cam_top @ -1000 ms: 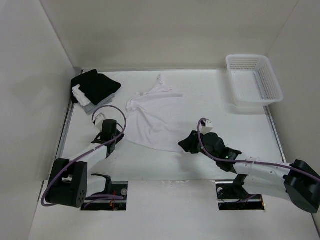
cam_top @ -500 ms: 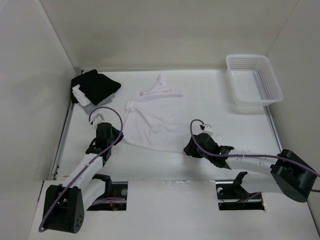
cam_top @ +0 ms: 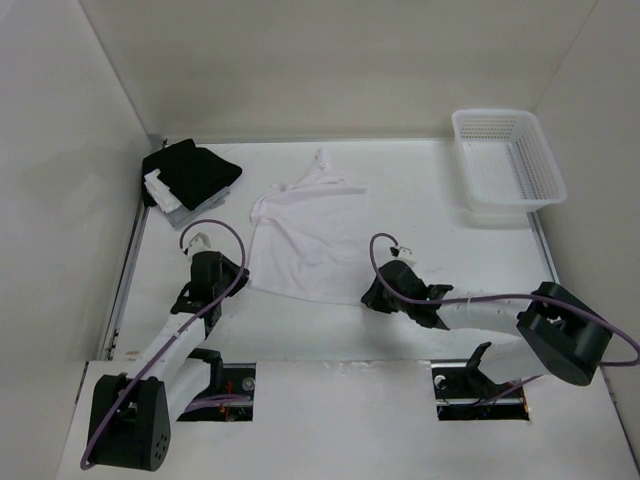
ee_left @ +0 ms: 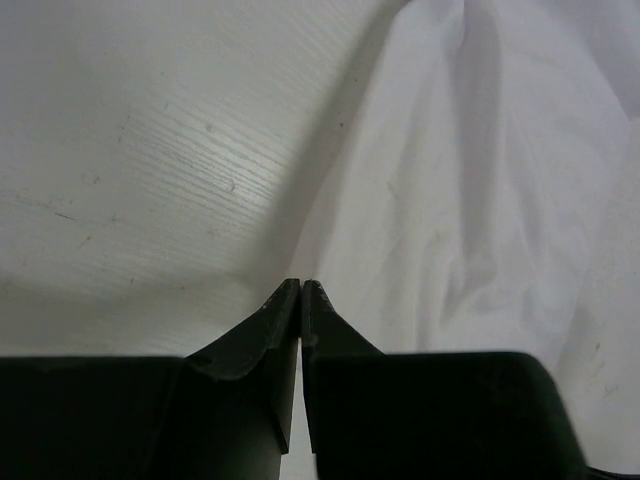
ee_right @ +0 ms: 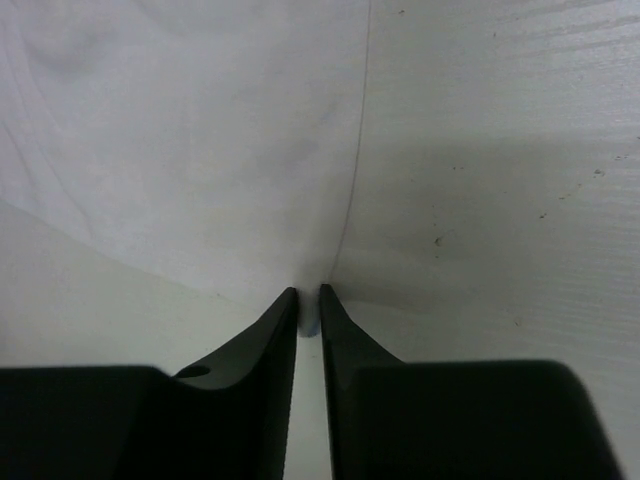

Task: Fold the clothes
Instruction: Flatten the tank top out

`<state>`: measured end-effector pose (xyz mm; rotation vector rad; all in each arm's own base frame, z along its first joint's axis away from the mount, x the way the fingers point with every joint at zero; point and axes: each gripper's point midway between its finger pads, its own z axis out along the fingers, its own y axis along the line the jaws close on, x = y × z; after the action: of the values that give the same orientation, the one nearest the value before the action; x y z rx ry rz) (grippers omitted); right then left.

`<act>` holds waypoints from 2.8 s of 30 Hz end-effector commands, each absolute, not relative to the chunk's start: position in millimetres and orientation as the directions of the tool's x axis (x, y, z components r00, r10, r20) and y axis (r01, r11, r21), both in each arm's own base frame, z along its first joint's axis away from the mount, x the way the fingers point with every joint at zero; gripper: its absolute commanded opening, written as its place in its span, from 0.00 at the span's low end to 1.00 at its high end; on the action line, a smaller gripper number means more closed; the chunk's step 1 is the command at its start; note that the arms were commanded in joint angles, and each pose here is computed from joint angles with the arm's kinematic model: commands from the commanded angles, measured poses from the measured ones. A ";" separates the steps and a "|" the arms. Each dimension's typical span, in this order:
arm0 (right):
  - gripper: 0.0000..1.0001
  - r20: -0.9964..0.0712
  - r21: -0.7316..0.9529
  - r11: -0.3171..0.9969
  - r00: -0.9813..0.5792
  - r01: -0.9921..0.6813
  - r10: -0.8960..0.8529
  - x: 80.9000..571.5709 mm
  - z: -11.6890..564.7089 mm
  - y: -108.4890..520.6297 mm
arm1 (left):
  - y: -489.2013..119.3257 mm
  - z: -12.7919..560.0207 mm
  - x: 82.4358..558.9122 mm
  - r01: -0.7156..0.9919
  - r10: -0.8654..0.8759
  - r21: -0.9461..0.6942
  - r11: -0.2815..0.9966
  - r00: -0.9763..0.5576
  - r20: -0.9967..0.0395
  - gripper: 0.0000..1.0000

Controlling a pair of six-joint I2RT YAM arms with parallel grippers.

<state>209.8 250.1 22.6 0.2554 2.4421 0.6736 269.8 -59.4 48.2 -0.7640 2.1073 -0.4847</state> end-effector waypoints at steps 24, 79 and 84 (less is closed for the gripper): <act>0.00 -0.868 0.487 0.795 -0.098 -0.363 0.487 173.8 467.0 140.4 | -52.1 495.1 189.5 0.352 -0.804 -0.727 0.589 0.162 -0.573 0.00; 0.00 -0.900 0.338 0.837 0.113 -0.430 0.422 320.3 608.5 158.4 | -38.0 577.9 344.7 0.282 -0.745 -0.691 0.666 0.308 -0.592 0.01; 0.00 -0.922 0.360 0.847 -0.012 -0.390 0.387 407.8 549.9 175.9 | -33.3 514.8 418.2 0.174 -0.751 -0.732 0.659 0.214 -0.625 0.01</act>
<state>372.4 165.0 568.0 0.0043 1.4306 0.5779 377.8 -37.7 555.6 -0.5434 1.1076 -0.7193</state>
